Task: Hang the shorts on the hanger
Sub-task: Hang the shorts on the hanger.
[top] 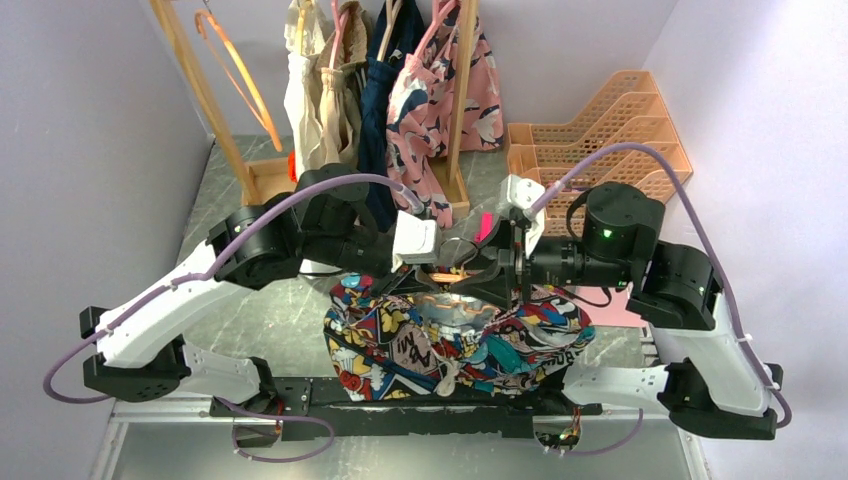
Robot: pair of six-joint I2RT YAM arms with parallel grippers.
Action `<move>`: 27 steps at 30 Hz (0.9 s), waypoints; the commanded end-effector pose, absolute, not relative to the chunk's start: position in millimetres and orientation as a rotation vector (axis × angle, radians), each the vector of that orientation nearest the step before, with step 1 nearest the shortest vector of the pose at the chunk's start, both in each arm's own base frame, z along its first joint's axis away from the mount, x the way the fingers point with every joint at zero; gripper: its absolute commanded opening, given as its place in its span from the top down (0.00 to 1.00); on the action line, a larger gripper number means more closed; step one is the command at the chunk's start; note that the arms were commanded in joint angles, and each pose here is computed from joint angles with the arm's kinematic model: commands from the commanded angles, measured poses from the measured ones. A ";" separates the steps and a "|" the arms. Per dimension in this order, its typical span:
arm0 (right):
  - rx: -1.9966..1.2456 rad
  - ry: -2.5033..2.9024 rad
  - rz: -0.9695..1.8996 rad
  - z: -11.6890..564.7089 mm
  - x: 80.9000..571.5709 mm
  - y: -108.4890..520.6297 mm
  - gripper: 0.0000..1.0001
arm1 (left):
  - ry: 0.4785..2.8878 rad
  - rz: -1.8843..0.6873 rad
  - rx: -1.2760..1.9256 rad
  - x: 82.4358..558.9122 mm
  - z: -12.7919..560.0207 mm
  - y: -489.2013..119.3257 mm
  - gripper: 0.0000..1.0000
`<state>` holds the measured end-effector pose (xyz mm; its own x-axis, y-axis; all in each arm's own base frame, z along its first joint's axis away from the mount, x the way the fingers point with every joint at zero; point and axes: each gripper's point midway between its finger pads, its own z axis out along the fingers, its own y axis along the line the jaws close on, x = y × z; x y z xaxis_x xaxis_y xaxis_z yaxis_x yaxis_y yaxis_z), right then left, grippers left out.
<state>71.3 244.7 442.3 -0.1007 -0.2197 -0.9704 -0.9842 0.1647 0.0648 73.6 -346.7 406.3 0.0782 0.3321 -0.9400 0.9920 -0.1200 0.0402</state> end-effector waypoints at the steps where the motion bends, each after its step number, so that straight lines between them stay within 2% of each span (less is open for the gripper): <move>1: -1.105 1.455 0.994 470.5 74.2 224.6 0.54 | 1.356 -1.040 1.503 78.5 415.5 -336.8 0.93; 8: -1.012 1.508 0.926 470.7 76.3 195.2 0.50 | 1.374 -1.021 1.426 76.6 420.4 -314.7 0.93; 13: -1.051 1.586 0.931 444.6 72.4 195.9 0.50 | 1.362 -1.022 1.382 73.3 432.8 -301.4 0.93; 22: -1.053 1.599 0.931 436.0 73.8 198.8 0.51 | 1.340 -1.029 1.354 71.1 442.8 -294.9 0.93; 27: -1.043 1.634 0.912 428.5 75.2 195.3 0.82 | 1.304 -1.021 1.333 70.4 451.0 -289.0 0.93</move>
<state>75.8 201.1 436.1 -0.1515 -0.1996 -0.9681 -0.9391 0.3346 0.0780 69.2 -295.3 416.7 0.0262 0.2947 -0.9552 0.9993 0.0186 0.0332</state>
